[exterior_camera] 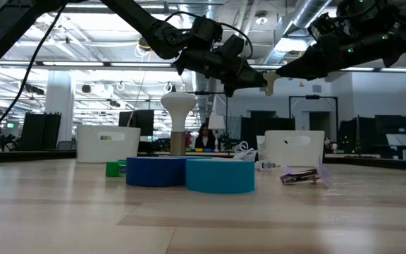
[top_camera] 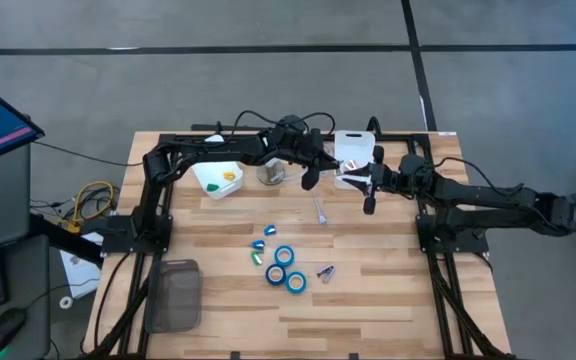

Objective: Pick and place Stapler, Stapler remover, tape
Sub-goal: Put the gray staple remover into the right white bin

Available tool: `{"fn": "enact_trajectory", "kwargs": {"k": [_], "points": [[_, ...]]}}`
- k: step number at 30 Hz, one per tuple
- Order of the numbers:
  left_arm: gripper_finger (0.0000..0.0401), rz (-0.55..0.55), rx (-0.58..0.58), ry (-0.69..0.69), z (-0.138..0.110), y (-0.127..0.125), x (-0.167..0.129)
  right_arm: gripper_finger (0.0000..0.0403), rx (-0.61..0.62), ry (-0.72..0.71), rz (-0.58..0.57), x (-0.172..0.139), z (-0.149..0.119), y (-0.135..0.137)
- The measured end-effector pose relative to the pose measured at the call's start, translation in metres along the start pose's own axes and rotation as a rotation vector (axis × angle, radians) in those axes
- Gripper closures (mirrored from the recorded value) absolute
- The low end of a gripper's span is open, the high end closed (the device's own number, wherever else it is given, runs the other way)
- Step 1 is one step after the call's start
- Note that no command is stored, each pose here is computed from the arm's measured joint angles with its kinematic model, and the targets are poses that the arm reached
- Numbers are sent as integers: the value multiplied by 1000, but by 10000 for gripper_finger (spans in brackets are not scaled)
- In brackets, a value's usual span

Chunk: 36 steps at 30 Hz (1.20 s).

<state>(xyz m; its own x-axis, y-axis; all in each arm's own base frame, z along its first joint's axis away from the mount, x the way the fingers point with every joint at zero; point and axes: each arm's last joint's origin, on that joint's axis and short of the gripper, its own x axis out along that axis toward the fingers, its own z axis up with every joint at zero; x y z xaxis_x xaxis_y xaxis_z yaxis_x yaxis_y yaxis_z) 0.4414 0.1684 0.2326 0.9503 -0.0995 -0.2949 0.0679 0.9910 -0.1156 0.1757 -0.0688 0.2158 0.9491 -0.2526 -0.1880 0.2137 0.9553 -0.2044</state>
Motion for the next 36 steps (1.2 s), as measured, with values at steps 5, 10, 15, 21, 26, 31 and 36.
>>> {"fn": "enact_trajectory", "kwargs": {"k": [5, 10, 15, 21, 26, 31, 36], "points": [[389, -1, 1, -1, 0, 0, 0, 353, 0, 0, 0, 0, 0, 0], [389, -3, 1, 0, 0, 0, 0, 396, -1, 0, -2, 0, 0, 0], [389, -3, 1, 0, 0, 0, 0, 400, -8, 1, -2, 0, 0, 0], [389, -2, 0, 0, 0, 0, 0, 399, 8, 6, -6, 0, 0, 0], [389, 1, 4, -8, 1, 0, 0, 380, 18, 17, -23, 0, -1, -1], [389, 1, 4, -8, 1, 0, 0, 358, 20, 15, -23, 0, -1, -1], [389, -3, 8, -12, 1, -2, 1, 349, 19, 14, -23, 0, -1, -1]]}}
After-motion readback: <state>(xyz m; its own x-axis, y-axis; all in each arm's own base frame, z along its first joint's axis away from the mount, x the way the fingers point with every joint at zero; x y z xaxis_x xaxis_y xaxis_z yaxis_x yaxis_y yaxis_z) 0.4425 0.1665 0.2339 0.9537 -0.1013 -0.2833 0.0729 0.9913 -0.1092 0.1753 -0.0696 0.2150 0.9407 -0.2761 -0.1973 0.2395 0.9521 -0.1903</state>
